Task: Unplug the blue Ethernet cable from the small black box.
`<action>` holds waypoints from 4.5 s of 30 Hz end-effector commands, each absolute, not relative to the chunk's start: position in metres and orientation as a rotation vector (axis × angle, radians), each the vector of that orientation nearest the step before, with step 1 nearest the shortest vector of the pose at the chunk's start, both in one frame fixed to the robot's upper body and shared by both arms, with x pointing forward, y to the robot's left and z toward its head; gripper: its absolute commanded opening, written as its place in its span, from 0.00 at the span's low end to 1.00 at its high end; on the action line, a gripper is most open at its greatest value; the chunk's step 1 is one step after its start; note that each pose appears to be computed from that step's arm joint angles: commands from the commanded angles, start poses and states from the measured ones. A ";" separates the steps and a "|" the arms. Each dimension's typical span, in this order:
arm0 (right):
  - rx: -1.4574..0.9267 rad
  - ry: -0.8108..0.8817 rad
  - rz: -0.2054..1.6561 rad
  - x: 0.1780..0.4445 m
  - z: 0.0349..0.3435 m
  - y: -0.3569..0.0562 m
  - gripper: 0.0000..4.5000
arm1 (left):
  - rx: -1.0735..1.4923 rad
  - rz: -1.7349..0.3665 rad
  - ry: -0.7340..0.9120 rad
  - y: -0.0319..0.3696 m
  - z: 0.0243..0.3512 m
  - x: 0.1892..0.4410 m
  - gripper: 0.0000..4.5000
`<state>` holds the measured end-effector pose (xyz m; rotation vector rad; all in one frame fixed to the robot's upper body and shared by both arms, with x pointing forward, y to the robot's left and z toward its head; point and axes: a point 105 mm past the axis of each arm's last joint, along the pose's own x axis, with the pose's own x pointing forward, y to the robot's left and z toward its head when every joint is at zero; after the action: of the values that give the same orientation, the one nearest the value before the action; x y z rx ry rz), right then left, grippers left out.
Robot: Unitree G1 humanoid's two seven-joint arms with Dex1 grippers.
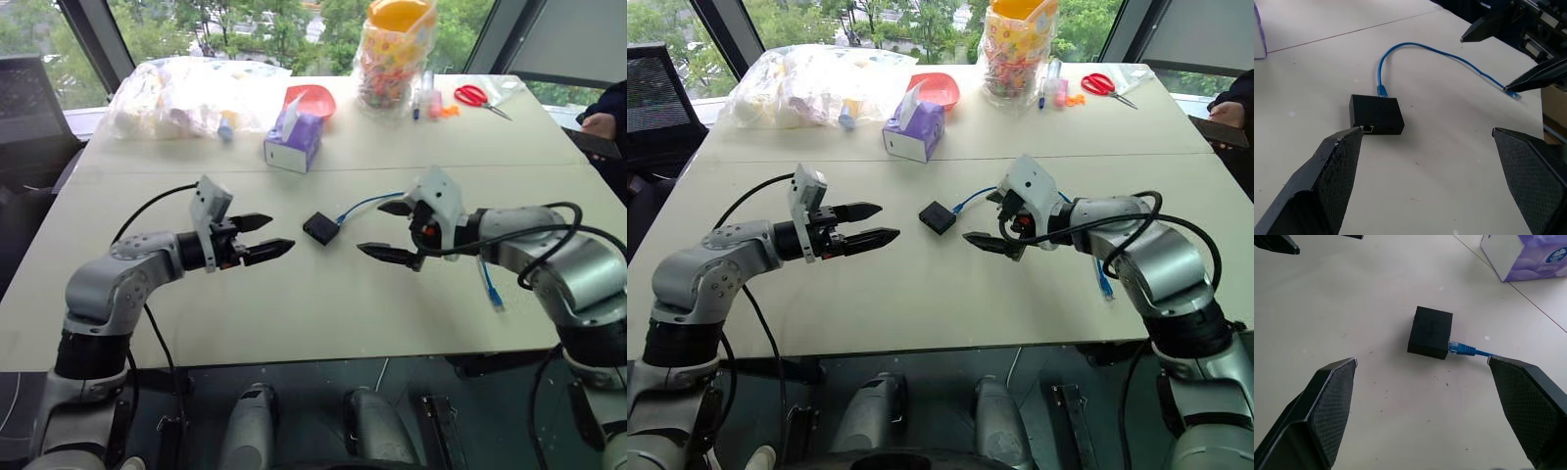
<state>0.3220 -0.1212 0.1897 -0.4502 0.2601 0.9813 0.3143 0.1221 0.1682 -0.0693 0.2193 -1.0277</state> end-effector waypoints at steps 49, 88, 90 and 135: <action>-0.971 0.648 1.188 0.413 0.112 -0.043 0.01 | -0.006 -0.786 0.082 0.153 0.171 0.296 1.00; -1.409 -0.437 0.770 0.333 0.198 -0.030 0.01 | -0.112 -1.141 0.169 0.117 0.198 0.331 1.00; -1.413 -0.434 0.773 0.332 0.199 -0.030 0.00 | -0.101 -1.138 0.173 0.116 0.195 0.332 0.86; -0.164 0.374 1.370 0.313 0.219 -0.052 0.99 | 0.008 -1.462 0.209 0.130 0.212 0.303 0.10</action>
<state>0.3152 -0.0562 0.2080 -0.1605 0.4069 1.3491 0.3071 0.1320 0.1945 -0.0275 0.2700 -1.4310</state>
